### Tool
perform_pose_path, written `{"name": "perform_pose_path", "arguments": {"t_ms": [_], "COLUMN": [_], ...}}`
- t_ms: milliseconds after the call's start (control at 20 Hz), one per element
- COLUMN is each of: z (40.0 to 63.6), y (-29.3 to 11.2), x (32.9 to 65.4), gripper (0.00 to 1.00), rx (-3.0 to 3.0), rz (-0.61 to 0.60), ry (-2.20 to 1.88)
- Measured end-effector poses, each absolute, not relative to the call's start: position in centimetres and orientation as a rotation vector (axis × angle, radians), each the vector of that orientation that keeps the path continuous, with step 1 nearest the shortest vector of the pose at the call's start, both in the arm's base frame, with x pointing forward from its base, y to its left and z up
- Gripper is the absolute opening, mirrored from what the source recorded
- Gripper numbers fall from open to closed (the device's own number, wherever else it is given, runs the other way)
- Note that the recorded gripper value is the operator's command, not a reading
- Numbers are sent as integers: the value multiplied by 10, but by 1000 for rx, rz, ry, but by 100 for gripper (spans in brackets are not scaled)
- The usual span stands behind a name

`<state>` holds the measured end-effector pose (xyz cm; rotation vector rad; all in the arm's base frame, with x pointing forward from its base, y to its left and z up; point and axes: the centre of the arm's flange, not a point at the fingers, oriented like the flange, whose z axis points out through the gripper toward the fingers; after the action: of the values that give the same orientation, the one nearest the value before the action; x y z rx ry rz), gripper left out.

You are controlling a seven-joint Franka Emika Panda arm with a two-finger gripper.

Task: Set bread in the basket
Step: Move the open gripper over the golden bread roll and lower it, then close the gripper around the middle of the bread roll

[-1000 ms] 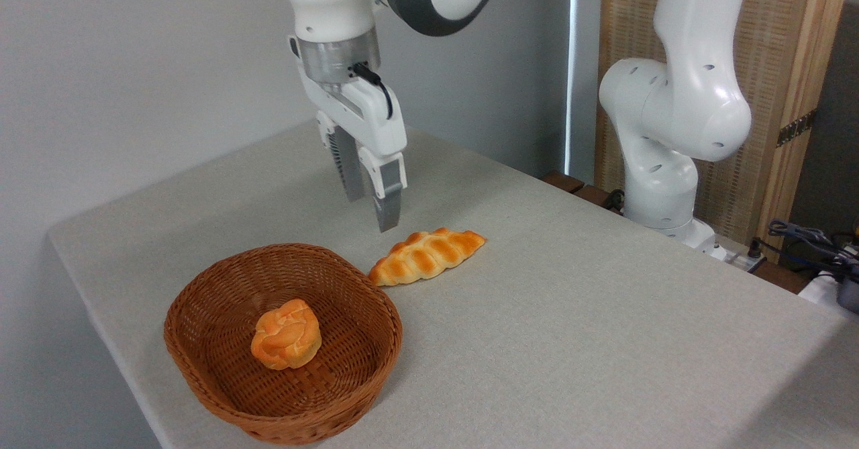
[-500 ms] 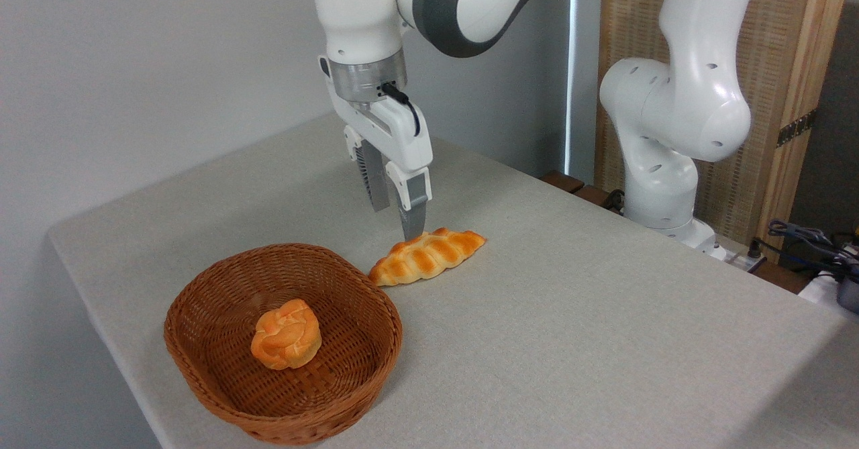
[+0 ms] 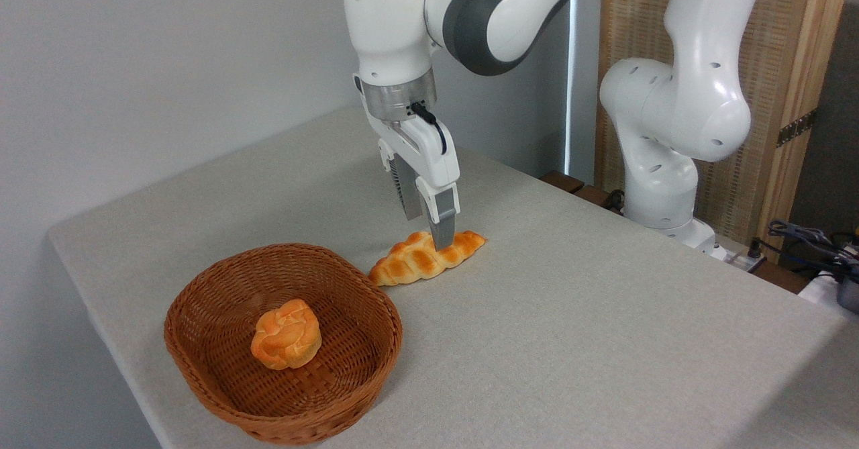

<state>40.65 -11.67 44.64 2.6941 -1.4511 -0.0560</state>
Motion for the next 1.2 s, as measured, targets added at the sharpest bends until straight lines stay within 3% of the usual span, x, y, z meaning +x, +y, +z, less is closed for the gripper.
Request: {"name": "perform_pose_path", "arguments": {"t_ms": [800, 850, 1050, 1200], "z": [418, 417, 412, 409], "y": [-119, -119, -119, -120], "x": [405, 404, 405, 407], "gripper": [99, 94, 54, 50], "rx": [2698, 2695, 2681, 2680], "rz": [40, 38, 30, 33], "ry": [-1490, -1494, -1517, -1521]}}
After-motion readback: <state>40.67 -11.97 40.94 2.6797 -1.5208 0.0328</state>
